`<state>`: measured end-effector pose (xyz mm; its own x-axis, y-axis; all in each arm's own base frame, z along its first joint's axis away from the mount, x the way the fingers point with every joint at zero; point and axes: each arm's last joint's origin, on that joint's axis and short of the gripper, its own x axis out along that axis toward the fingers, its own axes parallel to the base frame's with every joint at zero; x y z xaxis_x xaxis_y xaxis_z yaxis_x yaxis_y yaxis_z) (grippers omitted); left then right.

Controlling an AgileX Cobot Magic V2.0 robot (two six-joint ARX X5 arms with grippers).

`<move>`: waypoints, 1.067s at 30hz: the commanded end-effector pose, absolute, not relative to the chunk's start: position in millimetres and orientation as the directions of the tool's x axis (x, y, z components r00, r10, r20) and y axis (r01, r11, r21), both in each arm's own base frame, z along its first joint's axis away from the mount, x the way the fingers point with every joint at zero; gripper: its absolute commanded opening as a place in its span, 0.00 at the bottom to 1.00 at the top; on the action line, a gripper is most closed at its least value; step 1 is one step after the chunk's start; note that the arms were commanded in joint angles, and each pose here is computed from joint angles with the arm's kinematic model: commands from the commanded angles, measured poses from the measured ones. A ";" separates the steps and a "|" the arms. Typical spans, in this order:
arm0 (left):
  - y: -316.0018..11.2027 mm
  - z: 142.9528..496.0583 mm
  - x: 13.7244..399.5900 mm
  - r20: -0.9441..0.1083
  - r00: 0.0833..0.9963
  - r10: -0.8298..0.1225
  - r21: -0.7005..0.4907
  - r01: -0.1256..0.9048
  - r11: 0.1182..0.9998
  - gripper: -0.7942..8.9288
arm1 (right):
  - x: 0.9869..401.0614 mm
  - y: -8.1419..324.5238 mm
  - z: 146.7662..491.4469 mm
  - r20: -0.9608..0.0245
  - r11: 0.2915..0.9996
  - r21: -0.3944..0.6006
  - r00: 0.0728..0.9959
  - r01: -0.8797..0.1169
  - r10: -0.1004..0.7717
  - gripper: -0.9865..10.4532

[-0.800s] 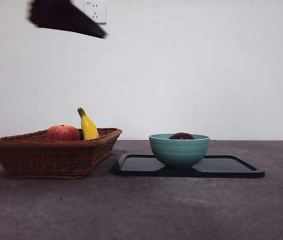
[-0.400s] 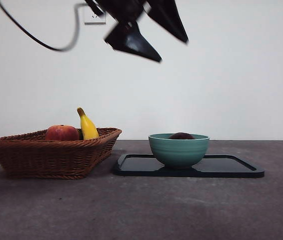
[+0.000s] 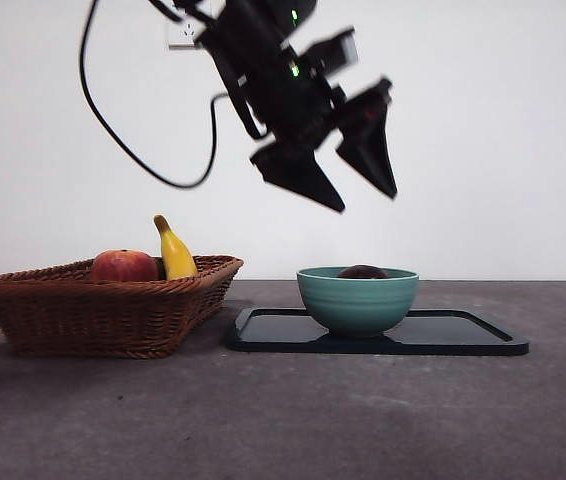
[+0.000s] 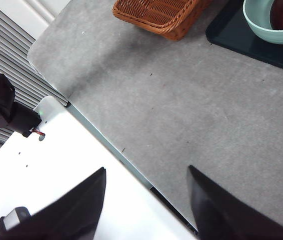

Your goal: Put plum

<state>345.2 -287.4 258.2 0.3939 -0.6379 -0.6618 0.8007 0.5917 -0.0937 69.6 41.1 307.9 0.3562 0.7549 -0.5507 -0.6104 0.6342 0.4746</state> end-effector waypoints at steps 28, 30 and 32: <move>-311.6 188.5 364.9 -0.732 0.375 -0.569 -0.036 0.812 0.582 0.43 | 70.2 41.7 310.4 -0.541 0.627 0.466 0.360 -0.624 0.760 0.31; -311.2 188.0 364.4 -0.737 0.370 -0.565 -0.038 0.812 0.582 0.37 | 70.2 41.7 310.4 -0.541 0.627 0.466 0.360 -0.624 0.760 0.31; -311.3 187.9 364.2 -0.738 0.369 -0.564 -0.038 0.813 0.582 0.33 | 70.2 41.7 310.4 -0.541 0.627 0.466 0.360 -0.624 0.760 0.31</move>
